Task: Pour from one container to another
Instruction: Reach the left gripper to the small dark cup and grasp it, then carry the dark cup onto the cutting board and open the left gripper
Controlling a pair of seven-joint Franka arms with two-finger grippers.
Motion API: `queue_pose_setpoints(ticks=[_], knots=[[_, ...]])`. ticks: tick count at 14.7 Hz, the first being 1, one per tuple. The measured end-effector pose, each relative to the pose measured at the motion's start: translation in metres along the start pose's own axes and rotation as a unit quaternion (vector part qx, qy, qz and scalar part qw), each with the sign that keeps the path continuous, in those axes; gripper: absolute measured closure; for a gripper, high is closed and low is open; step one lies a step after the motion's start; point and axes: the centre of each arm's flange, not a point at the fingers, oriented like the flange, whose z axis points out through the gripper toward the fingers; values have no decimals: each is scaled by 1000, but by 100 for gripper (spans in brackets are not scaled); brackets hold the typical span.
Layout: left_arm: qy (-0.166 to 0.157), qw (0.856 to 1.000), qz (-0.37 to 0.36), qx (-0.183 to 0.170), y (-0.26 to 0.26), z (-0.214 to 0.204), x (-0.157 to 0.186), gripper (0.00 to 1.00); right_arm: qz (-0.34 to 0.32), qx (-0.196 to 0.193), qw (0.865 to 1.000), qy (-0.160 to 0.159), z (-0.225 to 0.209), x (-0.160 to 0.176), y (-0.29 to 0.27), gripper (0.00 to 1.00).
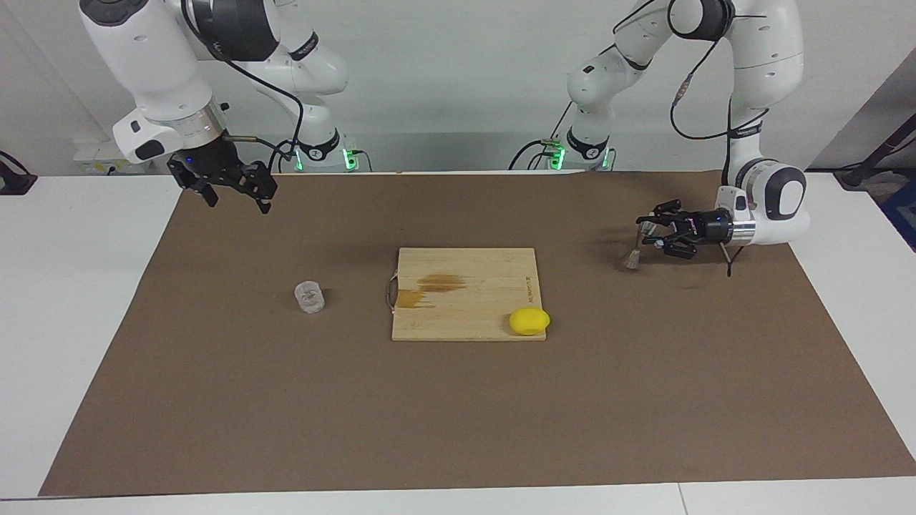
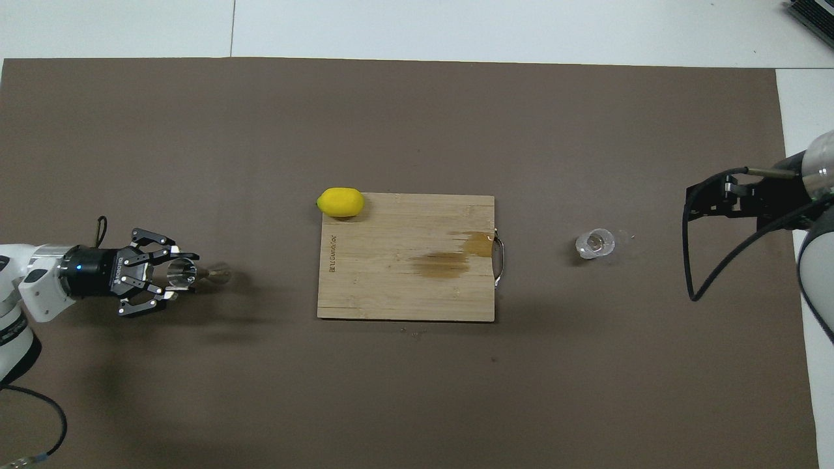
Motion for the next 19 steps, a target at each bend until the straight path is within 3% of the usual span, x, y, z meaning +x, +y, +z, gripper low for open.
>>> queue_pose_setpoints(ticks=[3,10,19], knots=[[6,1000,-11,-15,-19,57,13,50,0,0,1000,0,0,0,0,0],[2,999,-42,4,-46,179,36,50,0,0,1000,0,0,0,0,1],[-14,993,-73,91,-25,362,35,50,0,0,1000,0,0,0,0,0]])
